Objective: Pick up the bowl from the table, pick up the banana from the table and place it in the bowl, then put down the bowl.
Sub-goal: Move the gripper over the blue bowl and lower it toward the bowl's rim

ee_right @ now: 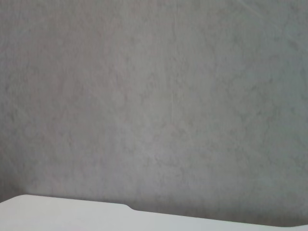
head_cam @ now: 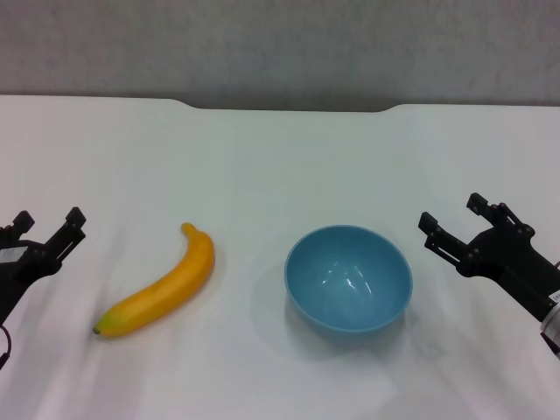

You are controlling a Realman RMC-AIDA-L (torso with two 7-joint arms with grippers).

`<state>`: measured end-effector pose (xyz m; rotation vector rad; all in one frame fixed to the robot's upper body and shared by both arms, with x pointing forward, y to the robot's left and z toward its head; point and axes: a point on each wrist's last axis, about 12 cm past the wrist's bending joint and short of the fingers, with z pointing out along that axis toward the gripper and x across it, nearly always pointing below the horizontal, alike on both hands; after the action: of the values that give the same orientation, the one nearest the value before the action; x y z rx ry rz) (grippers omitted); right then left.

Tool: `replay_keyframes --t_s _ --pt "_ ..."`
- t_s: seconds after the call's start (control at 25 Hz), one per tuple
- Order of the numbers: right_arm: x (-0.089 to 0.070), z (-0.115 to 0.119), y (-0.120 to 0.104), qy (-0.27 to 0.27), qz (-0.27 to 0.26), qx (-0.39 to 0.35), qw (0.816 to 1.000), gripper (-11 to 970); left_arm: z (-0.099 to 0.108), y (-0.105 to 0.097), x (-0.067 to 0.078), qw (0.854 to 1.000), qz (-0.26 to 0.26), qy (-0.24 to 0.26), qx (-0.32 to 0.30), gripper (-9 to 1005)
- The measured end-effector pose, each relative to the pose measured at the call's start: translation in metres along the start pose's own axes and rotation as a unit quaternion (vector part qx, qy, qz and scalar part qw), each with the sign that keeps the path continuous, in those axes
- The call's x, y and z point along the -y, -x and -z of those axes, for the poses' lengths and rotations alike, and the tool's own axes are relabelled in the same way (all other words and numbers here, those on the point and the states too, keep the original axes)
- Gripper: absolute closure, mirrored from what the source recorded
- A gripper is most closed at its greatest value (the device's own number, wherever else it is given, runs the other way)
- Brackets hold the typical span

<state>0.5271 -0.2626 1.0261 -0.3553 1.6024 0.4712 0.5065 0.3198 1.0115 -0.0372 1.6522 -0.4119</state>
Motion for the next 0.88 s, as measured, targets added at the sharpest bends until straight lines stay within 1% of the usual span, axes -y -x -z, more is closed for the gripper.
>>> replay_keyframes --t_s 0.44,0.56,0.72,0.88 --pt "0.0 0.0 0.0 0.0 0.0 0.0 1.0 53 -0.001 -0.001 -0.001 1.0 0.001 0.004 -0.006 92" --pt "0.001 -0.001 0.0 -0.004 -0.011 -0.004 1.0 53 0.0 -0.001 -0.001 1.0 0.003 0.004 -0.007 93" --pt "0.005 -0.011 0.005 -0.013 -0.029 -0.021 0.999 53 -0.002 0.001 -0.004 1.0 0.013 -0.001 -0.016 94" --pt "0.006 -0.023 0.013 -0.012 -0.034 -0.051 0.998 53 -0.011 0.007 -0.006 0.998 0.042 -0.01 -0.035 95"
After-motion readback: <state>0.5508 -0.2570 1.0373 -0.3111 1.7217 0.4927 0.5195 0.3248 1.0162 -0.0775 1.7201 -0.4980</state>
